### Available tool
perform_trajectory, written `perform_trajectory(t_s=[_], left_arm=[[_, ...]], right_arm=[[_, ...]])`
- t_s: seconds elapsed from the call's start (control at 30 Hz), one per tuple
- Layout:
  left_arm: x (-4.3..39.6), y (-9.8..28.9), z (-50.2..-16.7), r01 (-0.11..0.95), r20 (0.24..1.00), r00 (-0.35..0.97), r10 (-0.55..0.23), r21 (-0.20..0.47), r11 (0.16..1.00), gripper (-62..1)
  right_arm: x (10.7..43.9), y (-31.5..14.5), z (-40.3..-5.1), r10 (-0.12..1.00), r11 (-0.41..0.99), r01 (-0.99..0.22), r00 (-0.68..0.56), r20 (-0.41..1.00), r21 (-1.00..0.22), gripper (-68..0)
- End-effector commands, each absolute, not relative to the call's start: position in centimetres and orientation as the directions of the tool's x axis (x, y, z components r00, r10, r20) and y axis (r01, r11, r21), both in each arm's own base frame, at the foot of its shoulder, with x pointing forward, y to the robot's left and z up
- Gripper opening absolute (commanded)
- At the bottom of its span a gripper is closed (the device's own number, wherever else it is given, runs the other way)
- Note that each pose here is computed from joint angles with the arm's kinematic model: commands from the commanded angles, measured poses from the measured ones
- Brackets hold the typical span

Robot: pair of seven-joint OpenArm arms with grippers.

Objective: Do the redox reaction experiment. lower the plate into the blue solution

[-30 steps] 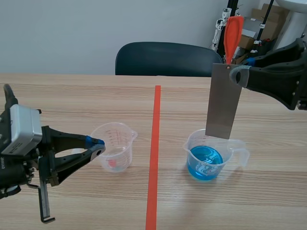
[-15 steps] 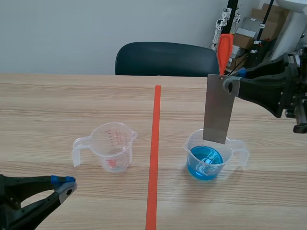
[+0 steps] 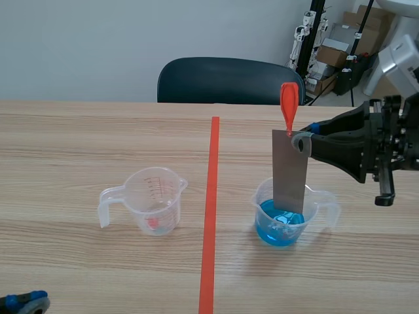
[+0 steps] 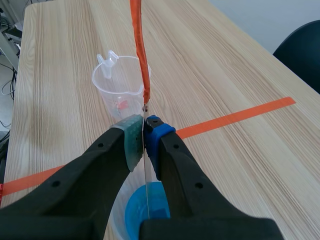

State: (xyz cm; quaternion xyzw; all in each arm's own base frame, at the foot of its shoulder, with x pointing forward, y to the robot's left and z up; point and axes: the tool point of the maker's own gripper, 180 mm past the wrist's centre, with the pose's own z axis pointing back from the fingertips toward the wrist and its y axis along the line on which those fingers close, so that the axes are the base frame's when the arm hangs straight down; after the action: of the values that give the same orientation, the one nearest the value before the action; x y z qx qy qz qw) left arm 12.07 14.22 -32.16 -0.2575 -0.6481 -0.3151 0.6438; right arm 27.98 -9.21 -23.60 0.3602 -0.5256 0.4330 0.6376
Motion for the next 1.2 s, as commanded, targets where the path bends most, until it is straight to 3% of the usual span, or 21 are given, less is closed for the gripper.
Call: perform_trajectory(t_s=[0.0,0.23,0.33,0.47,0.57,0.73,0.8,1.17], left_arm=[[11.5,14.3,-31.5,0.728,0.996,-0.071,-0.046,0.084,0.681,-57.8],[8.4,15.6,-29.7,0.694,0.981,-0.189,0.042,0.103,0.712,-57.8],[7.2,15.0,-29.9,0.703,0.973,-0.23,0.011,0.158,0.694,-57.8],[6.4,14.2,-30.6,0.712,0.975,-0.221,-0.002,0.163,0.683,-57.3],[6.4,13.8,-30.7,0.701,0.976,-0.219,0.009,0.151,0.697,-45.7],[6.4,13.3,-30.7,0.681,0.975,-0.22,0.028,0.133,0.72,-11.1],[6.4,13.1,-30.7,0.673,0.975,-0.221,0.035,0.126,0.729,-2.6],[6.5,12.4,-30.7,0.649,0.973,-0.223,0.059,0.103,0.753,-0.6]], right_arm=[[28.7,-9.2,-22.0,0.132,0.37,-0.929,0.04,0.99,-0.011,-67.1],[29.0,-8.8,-23.6,0.146,0.374,-0.927,0.05,0.988,-0.008,-67.1],[29.2,-8.8,-24.5,0.157,0.379,-0.925,0.057,0.986,-0.007,-67.1],[29.4,-8.8,-25.3,0.168,0.385,-0.923,0.064,0.984,-0.005,-67.1],[29.1,-8.7,-25.3,0.164,0.372,-0.928,0.045,0.985,-0.02,-67.1],[28.1,-8.4,-25.5,0.147,0.343,-0.939,0.024,0.989,-0.028,-67.1],[27.6,-8.3,-25.8,0.154,0.331,-0.943,0.021,0.988,-0.032,-67.1],[26.0,-7.9,-26.6,0.152,0.291,-0.955,-0.015,0.988,-0.059,-67.1]])
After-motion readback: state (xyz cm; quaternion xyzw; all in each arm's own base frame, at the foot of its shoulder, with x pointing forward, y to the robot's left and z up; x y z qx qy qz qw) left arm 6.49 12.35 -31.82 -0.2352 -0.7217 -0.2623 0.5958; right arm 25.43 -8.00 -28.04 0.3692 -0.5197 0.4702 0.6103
